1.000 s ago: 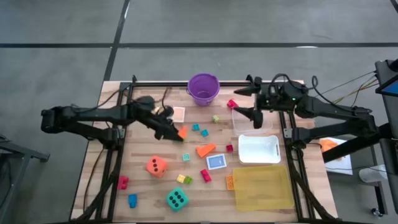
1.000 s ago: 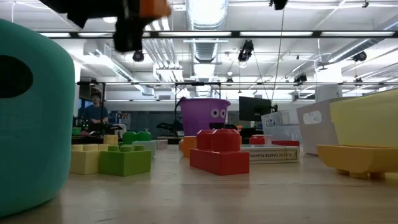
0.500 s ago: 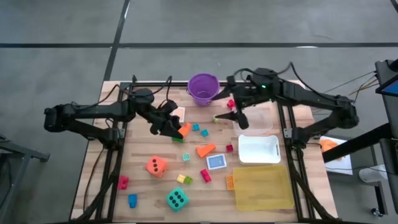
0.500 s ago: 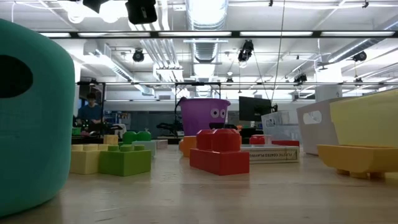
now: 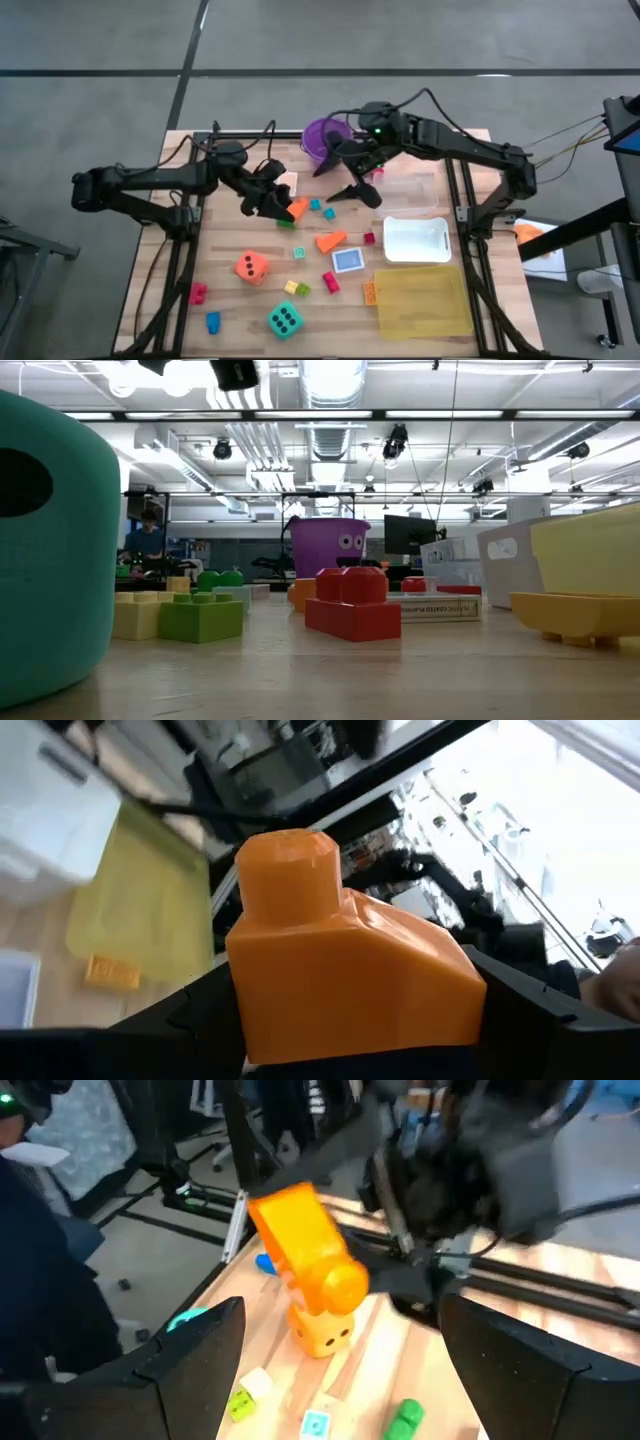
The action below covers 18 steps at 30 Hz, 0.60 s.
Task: Pick & Place Toys
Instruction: Put the orange game piece into the transparent bin
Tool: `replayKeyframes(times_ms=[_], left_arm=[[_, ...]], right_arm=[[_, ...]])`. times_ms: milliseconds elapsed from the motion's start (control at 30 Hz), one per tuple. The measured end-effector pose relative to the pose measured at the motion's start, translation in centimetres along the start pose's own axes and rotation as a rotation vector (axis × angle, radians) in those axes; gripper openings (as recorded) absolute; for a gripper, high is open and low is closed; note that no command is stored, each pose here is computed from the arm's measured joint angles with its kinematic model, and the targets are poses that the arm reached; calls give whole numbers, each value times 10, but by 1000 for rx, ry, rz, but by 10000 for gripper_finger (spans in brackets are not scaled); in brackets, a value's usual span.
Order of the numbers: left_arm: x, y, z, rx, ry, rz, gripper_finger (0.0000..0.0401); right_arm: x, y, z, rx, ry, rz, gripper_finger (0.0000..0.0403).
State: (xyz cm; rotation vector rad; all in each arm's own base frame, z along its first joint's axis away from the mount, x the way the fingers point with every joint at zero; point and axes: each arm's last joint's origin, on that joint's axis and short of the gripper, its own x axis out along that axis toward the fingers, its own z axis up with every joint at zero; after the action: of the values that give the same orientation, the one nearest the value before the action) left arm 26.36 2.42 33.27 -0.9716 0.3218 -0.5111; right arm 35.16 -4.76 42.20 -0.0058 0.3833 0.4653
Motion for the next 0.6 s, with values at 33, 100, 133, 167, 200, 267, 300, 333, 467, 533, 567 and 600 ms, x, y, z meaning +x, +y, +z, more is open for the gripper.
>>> replayKeyframes(times_ms=[33, 100, 133, 167, 200, 267, 300, 333, 467, 533, 567, 600], left_arm=[[2, -1, 3, 9, -6, -6, 281], [9, 0, 10, 12, -4, -6, 281], [13, 2, 13, 14, 6, -8, 281], [17, 4, 15, 14, 22, -9, 281], [20, 5, 18, 18, 34, -15, 281], [26, 7, 23, 29, 51, -25, 281], [29, 9, 25, 32, 59, -26, 281], [32, 9, 28, 40, 61, -31, 281], [38, 11, 37, 62, 61, -40, 281], [40, 10, 42, 72, 57, -48, 281], [42, 9, 45, 77, 55, -53, 281], [42, 7, 47, 84, 57, -60, 281]], right_arm=[[2, -1, 0, 1, -1, 9, 327], [3, -2, 1, -3, -6, 12, 327], [3, -2, 1, -5, -8, 12, 327], [2, -1, 2, -7, -12, 11, 327], [2, -1, 3, -10, -16, 11, 327], [0, 2, 4, -13, -18, 14, 327], [0, 4, 5, -16, -20, 18, 327], [-1, 6, 6, -21, -20, 25, 327], [2, 15, 6, -43, -7, 55, 327], [4, 17, 5, -43, 4, 61, 327], [5, 18, 5, -43, 8, 61, 327], [5, 19, 5, -45, 9, 63, 327]])
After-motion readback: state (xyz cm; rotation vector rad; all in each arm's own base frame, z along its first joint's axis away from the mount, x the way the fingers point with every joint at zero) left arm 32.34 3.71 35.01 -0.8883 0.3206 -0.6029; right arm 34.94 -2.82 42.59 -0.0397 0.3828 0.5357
